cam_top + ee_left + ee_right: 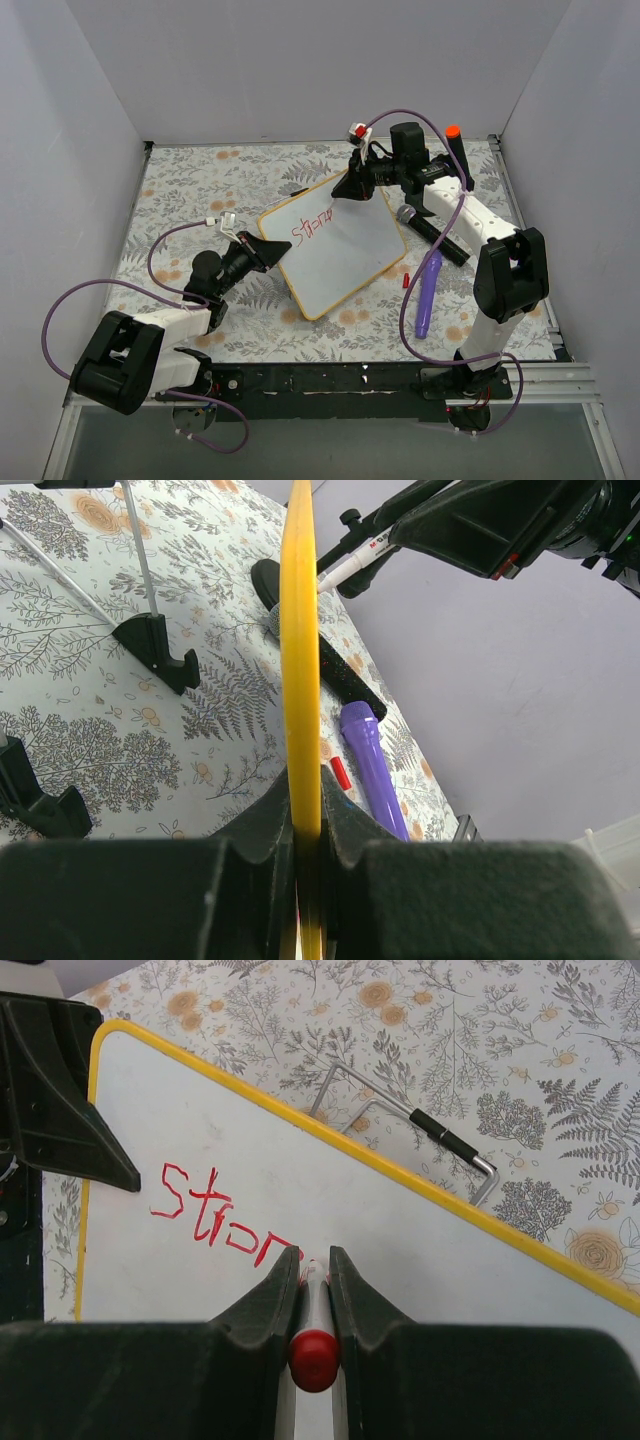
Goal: Write a sentence on the whiteboard
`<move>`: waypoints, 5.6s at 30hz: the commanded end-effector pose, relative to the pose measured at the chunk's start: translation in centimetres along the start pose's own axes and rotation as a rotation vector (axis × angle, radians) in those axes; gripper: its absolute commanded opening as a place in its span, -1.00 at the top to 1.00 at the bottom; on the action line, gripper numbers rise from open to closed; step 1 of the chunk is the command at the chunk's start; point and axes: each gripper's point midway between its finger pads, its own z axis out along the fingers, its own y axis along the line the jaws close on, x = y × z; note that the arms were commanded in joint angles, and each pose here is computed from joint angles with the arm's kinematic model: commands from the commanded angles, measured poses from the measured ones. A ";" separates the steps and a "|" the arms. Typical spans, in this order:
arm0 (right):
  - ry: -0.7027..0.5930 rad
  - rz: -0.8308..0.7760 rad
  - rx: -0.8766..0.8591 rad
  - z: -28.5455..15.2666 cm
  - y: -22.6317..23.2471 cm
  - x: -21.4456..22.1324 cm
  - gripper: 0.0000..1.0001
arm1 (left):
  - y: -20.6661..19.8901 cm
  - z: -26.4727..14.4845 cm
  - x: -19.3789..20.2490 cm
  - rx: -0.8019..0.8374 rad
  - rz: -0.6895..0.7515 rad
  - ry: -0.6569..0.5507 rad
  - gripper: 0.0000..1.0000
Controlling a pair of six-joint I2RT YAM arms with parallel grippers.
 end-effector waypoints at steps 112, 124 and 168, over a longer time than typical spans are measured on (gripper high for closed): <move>-0.141 -0.188 -0.050 -14.2 7.7 -1.0 0.97 | -4.3 0.2 -2.0 0.124 0.276 0.050 1.00; -0.158 -0.161 -0.083 -13.7 7.7 -0.4 0.97 | -3.8 0.2 -1.3 0.114 0.218 0.065 1.00; -0.135 -0.162 -0.063 -10.8 7.2 -2.5 0.97 | -3.9 -0.8 -2.8 0.045 0.141 -0.025 1.00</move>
